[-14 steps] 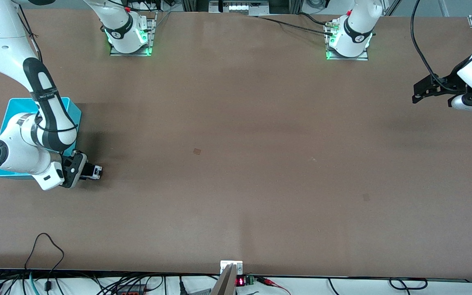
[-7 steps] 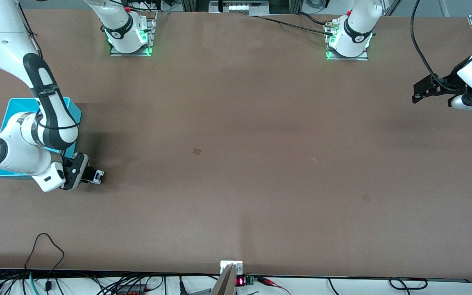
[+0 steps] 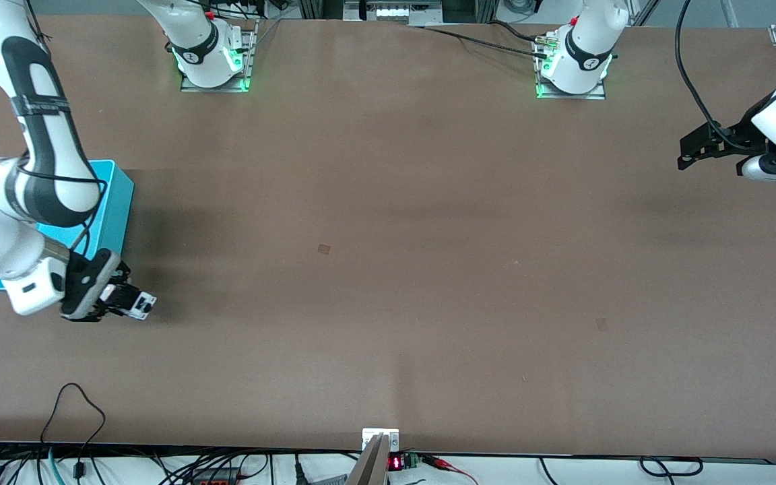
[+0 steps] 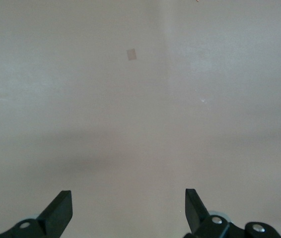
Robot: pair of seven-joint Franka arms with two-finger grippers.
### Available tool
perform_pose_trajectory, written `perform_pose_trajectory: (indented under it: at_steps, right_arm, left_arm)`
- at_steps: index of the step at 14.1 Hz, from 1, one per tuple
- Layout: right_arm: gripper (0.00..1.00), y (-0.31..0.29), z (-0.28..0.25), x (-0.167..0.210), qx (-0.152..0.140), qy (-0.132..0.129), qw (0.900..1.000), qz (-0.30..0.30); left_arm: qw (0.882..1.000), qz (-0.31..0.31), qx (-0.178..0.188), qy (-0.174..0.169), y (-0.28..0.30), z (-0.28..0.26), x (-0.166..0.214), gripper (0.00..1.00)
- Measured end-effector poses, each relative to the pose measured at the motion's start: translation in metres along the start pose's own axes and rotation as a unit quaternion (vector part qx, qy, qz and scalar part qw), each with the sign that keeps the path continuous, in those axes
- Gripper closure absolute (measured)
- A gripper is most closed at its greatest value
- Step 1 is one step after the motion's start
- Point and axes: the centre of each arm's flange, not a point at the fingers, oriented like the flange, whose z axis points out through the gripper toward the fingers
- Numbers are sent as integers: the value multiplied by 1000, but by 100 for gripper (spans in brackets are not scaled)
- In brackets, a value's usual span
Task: Wind and store white jeep toy
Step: 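Carry the jeep over the cyan bin and lower it inside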
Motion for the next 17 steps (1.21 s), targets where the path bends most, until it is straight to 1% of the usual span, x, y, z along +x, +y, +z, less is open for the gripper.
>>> perform_pose_trajectory:
  at_steps: [2, 3, 5, 7, 8, 11, 14, 17]
  right_arm:
    - [48, 6, -19, -30, 8, -8, 997, 80]
    - [48, 8, -27, -46, 14, -14, 993, 120]
    - [48, 8, -38, -72, 29, -35, 980, 196]
    - [48, 5, -43, -92, 34, -69, 962, 264]
    - [48, 1, -43, -101, 37, -84, 951, 296]
    - [48, -16, -35, -134, 48, -115, 915, 385]
    - [48, -27, -35, -170, 52, -147, 883, 444]
    - [48, -32, -35, -210, 52, -166, 857, 485]
  left_arm:
    - [1000, 0, 0, 0, 0, 0, 0, 0]
    - [1000, 0, 0, 0, 0, 0, 0, 0]
    - [1000, 0, 0, 0, 0, 0, 0, 0]
    - [1000, 0, 0, 0, 0, 0, 0, 0]
    - [1000, 0, 0, 0, 0, 0, 0, 0]
    - [1000, 0, 0, 0, 0, 0, 0, 0]
    - [1000, 0, 0, 0, 0, 0, 0, 0]
    - [1000, 0, 0, 0, 0, 0, 0, 0]
